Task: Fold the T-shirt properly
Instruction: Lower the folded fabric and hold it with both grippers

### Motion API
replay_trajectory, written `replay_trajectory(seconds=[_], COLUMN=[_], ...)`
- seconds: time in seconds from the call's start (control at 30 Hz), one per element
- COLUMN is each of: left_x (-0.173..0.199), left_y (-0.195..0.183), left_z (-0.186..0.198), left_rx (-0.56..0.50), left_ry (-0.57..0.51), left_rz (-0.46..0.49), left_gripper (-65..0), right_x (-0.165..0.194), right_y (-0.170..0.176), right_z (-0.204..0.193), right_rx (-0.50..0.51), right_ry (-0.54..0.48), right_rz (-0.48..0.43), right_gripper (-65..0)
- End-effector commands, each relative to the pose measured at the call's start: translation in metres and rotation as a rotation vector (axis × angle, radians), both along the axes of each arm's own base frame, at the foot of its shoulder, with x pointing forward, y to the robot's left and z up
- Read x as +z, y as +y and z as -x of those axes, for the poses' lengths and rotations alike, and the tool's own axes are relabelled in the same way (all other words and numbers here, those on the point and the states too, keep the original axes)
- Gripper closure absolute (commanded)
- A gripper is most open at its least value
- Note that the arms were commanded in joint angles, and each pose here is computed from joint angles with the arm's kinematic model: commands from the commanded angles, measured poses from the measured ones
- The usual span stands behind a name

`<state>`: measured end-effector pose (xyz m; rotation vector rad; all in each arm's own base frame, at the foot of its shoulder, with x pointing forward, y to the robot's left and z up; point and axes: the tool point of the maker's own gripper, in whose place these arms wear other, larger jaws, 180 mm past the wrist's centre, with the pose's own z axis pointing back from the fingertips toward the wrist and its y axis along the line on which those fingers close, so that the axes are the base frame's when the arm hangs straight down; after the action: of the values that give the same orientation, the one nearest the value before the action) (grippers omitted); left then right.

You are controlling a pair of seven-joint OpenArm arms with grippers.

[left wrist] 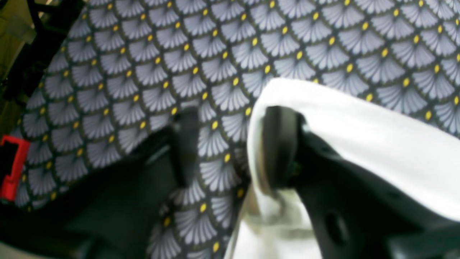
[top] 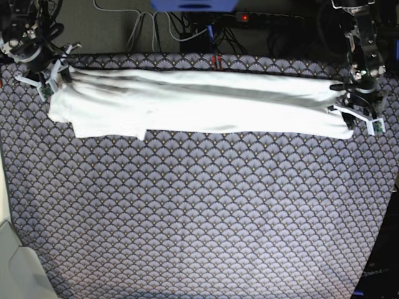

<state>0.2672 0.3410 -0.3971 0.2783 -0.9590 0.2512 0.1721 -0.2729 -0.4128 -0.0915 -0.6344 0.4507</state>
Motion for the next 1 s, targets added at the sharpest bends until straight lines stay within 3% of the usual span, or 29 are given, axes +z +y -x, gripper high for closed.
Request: replay_trajectory(seconds=[0.0, 0.53, 0.97], left_x=[0.016, 0.009, 0.009], left_y=[0.007, 0.007, 0.007], left_z=[-0.007, 0.006, 0.005], left_rx=[-0.003, -0.007, -0.007], left_ry=[-0.046, -0.014, -0.017], left_rz=[-0.034, -0.038, -0.036], left_gripper=[-31.4, -32.0, -32.0], right_x=[0.015, 0.053, 0.041], right_y=[-0.004, -0.036, -0.038], right_z=[-0.01, -0.023, -0.018], right_rx=[0.01, -0.035, -0.051], right_ry=[-0.048, -0.139, -0.108], right_rz=[0.021, 0.11, 0.093], right_gripper=[-23.6, -23.6, -23.5])
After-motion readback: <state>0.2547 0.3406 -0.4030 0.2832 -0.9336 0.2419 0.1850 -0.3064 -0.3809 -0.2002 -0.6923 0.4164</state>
